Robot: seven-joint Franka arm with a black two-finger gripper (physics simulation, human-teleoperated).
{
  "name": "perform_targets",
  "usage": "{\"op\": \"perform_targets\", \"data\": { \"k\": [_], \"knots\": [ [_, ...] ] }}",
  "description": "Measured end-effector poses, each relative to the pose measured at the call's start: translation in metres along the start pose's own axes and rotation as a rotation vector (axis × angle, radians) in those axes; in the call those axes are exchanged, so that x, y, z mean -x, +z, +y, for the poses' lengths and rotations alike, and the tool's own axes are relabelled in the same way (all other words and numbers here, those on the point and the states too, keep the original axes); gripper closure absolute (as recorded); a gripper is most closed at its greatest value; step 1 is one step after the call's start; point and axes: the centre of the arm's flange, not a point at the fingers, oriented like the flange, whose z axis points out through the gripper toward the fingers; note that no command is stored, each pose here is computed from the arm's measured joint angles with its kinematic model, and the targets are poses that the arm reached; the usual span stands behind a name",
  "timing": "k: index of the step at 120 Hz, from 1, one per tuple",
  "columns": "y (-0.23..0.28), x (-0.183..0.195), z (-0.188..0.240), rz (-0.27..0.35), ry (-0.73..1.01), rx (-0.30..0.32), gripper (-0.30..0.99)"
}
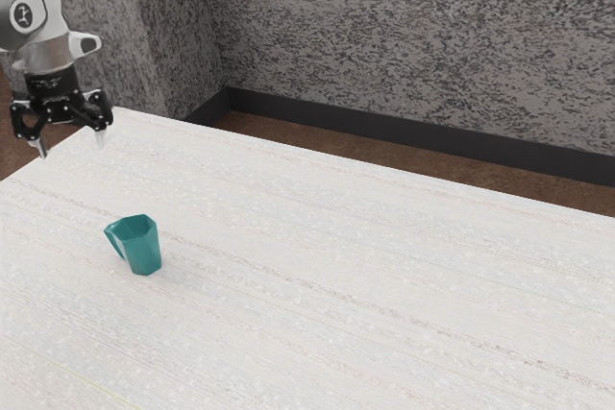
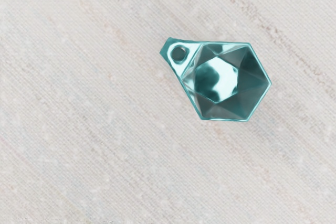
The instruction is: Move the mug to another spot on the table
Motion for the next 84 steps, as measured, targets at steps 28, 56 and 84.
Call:
{"op": "perform_targets", "data": {
  "k": [28,56,84],
  "knots": [
    [0.062,-0.012,-0.034,-0.094,-0.401,0.102,0.00],
    [0.107,-0.033,-0.061,-0.142,-0.703,0.126,0.00],
    [0.159,-0.070,-0.092,-0.160,-0.908,0.100,0.00]
  ]
}}
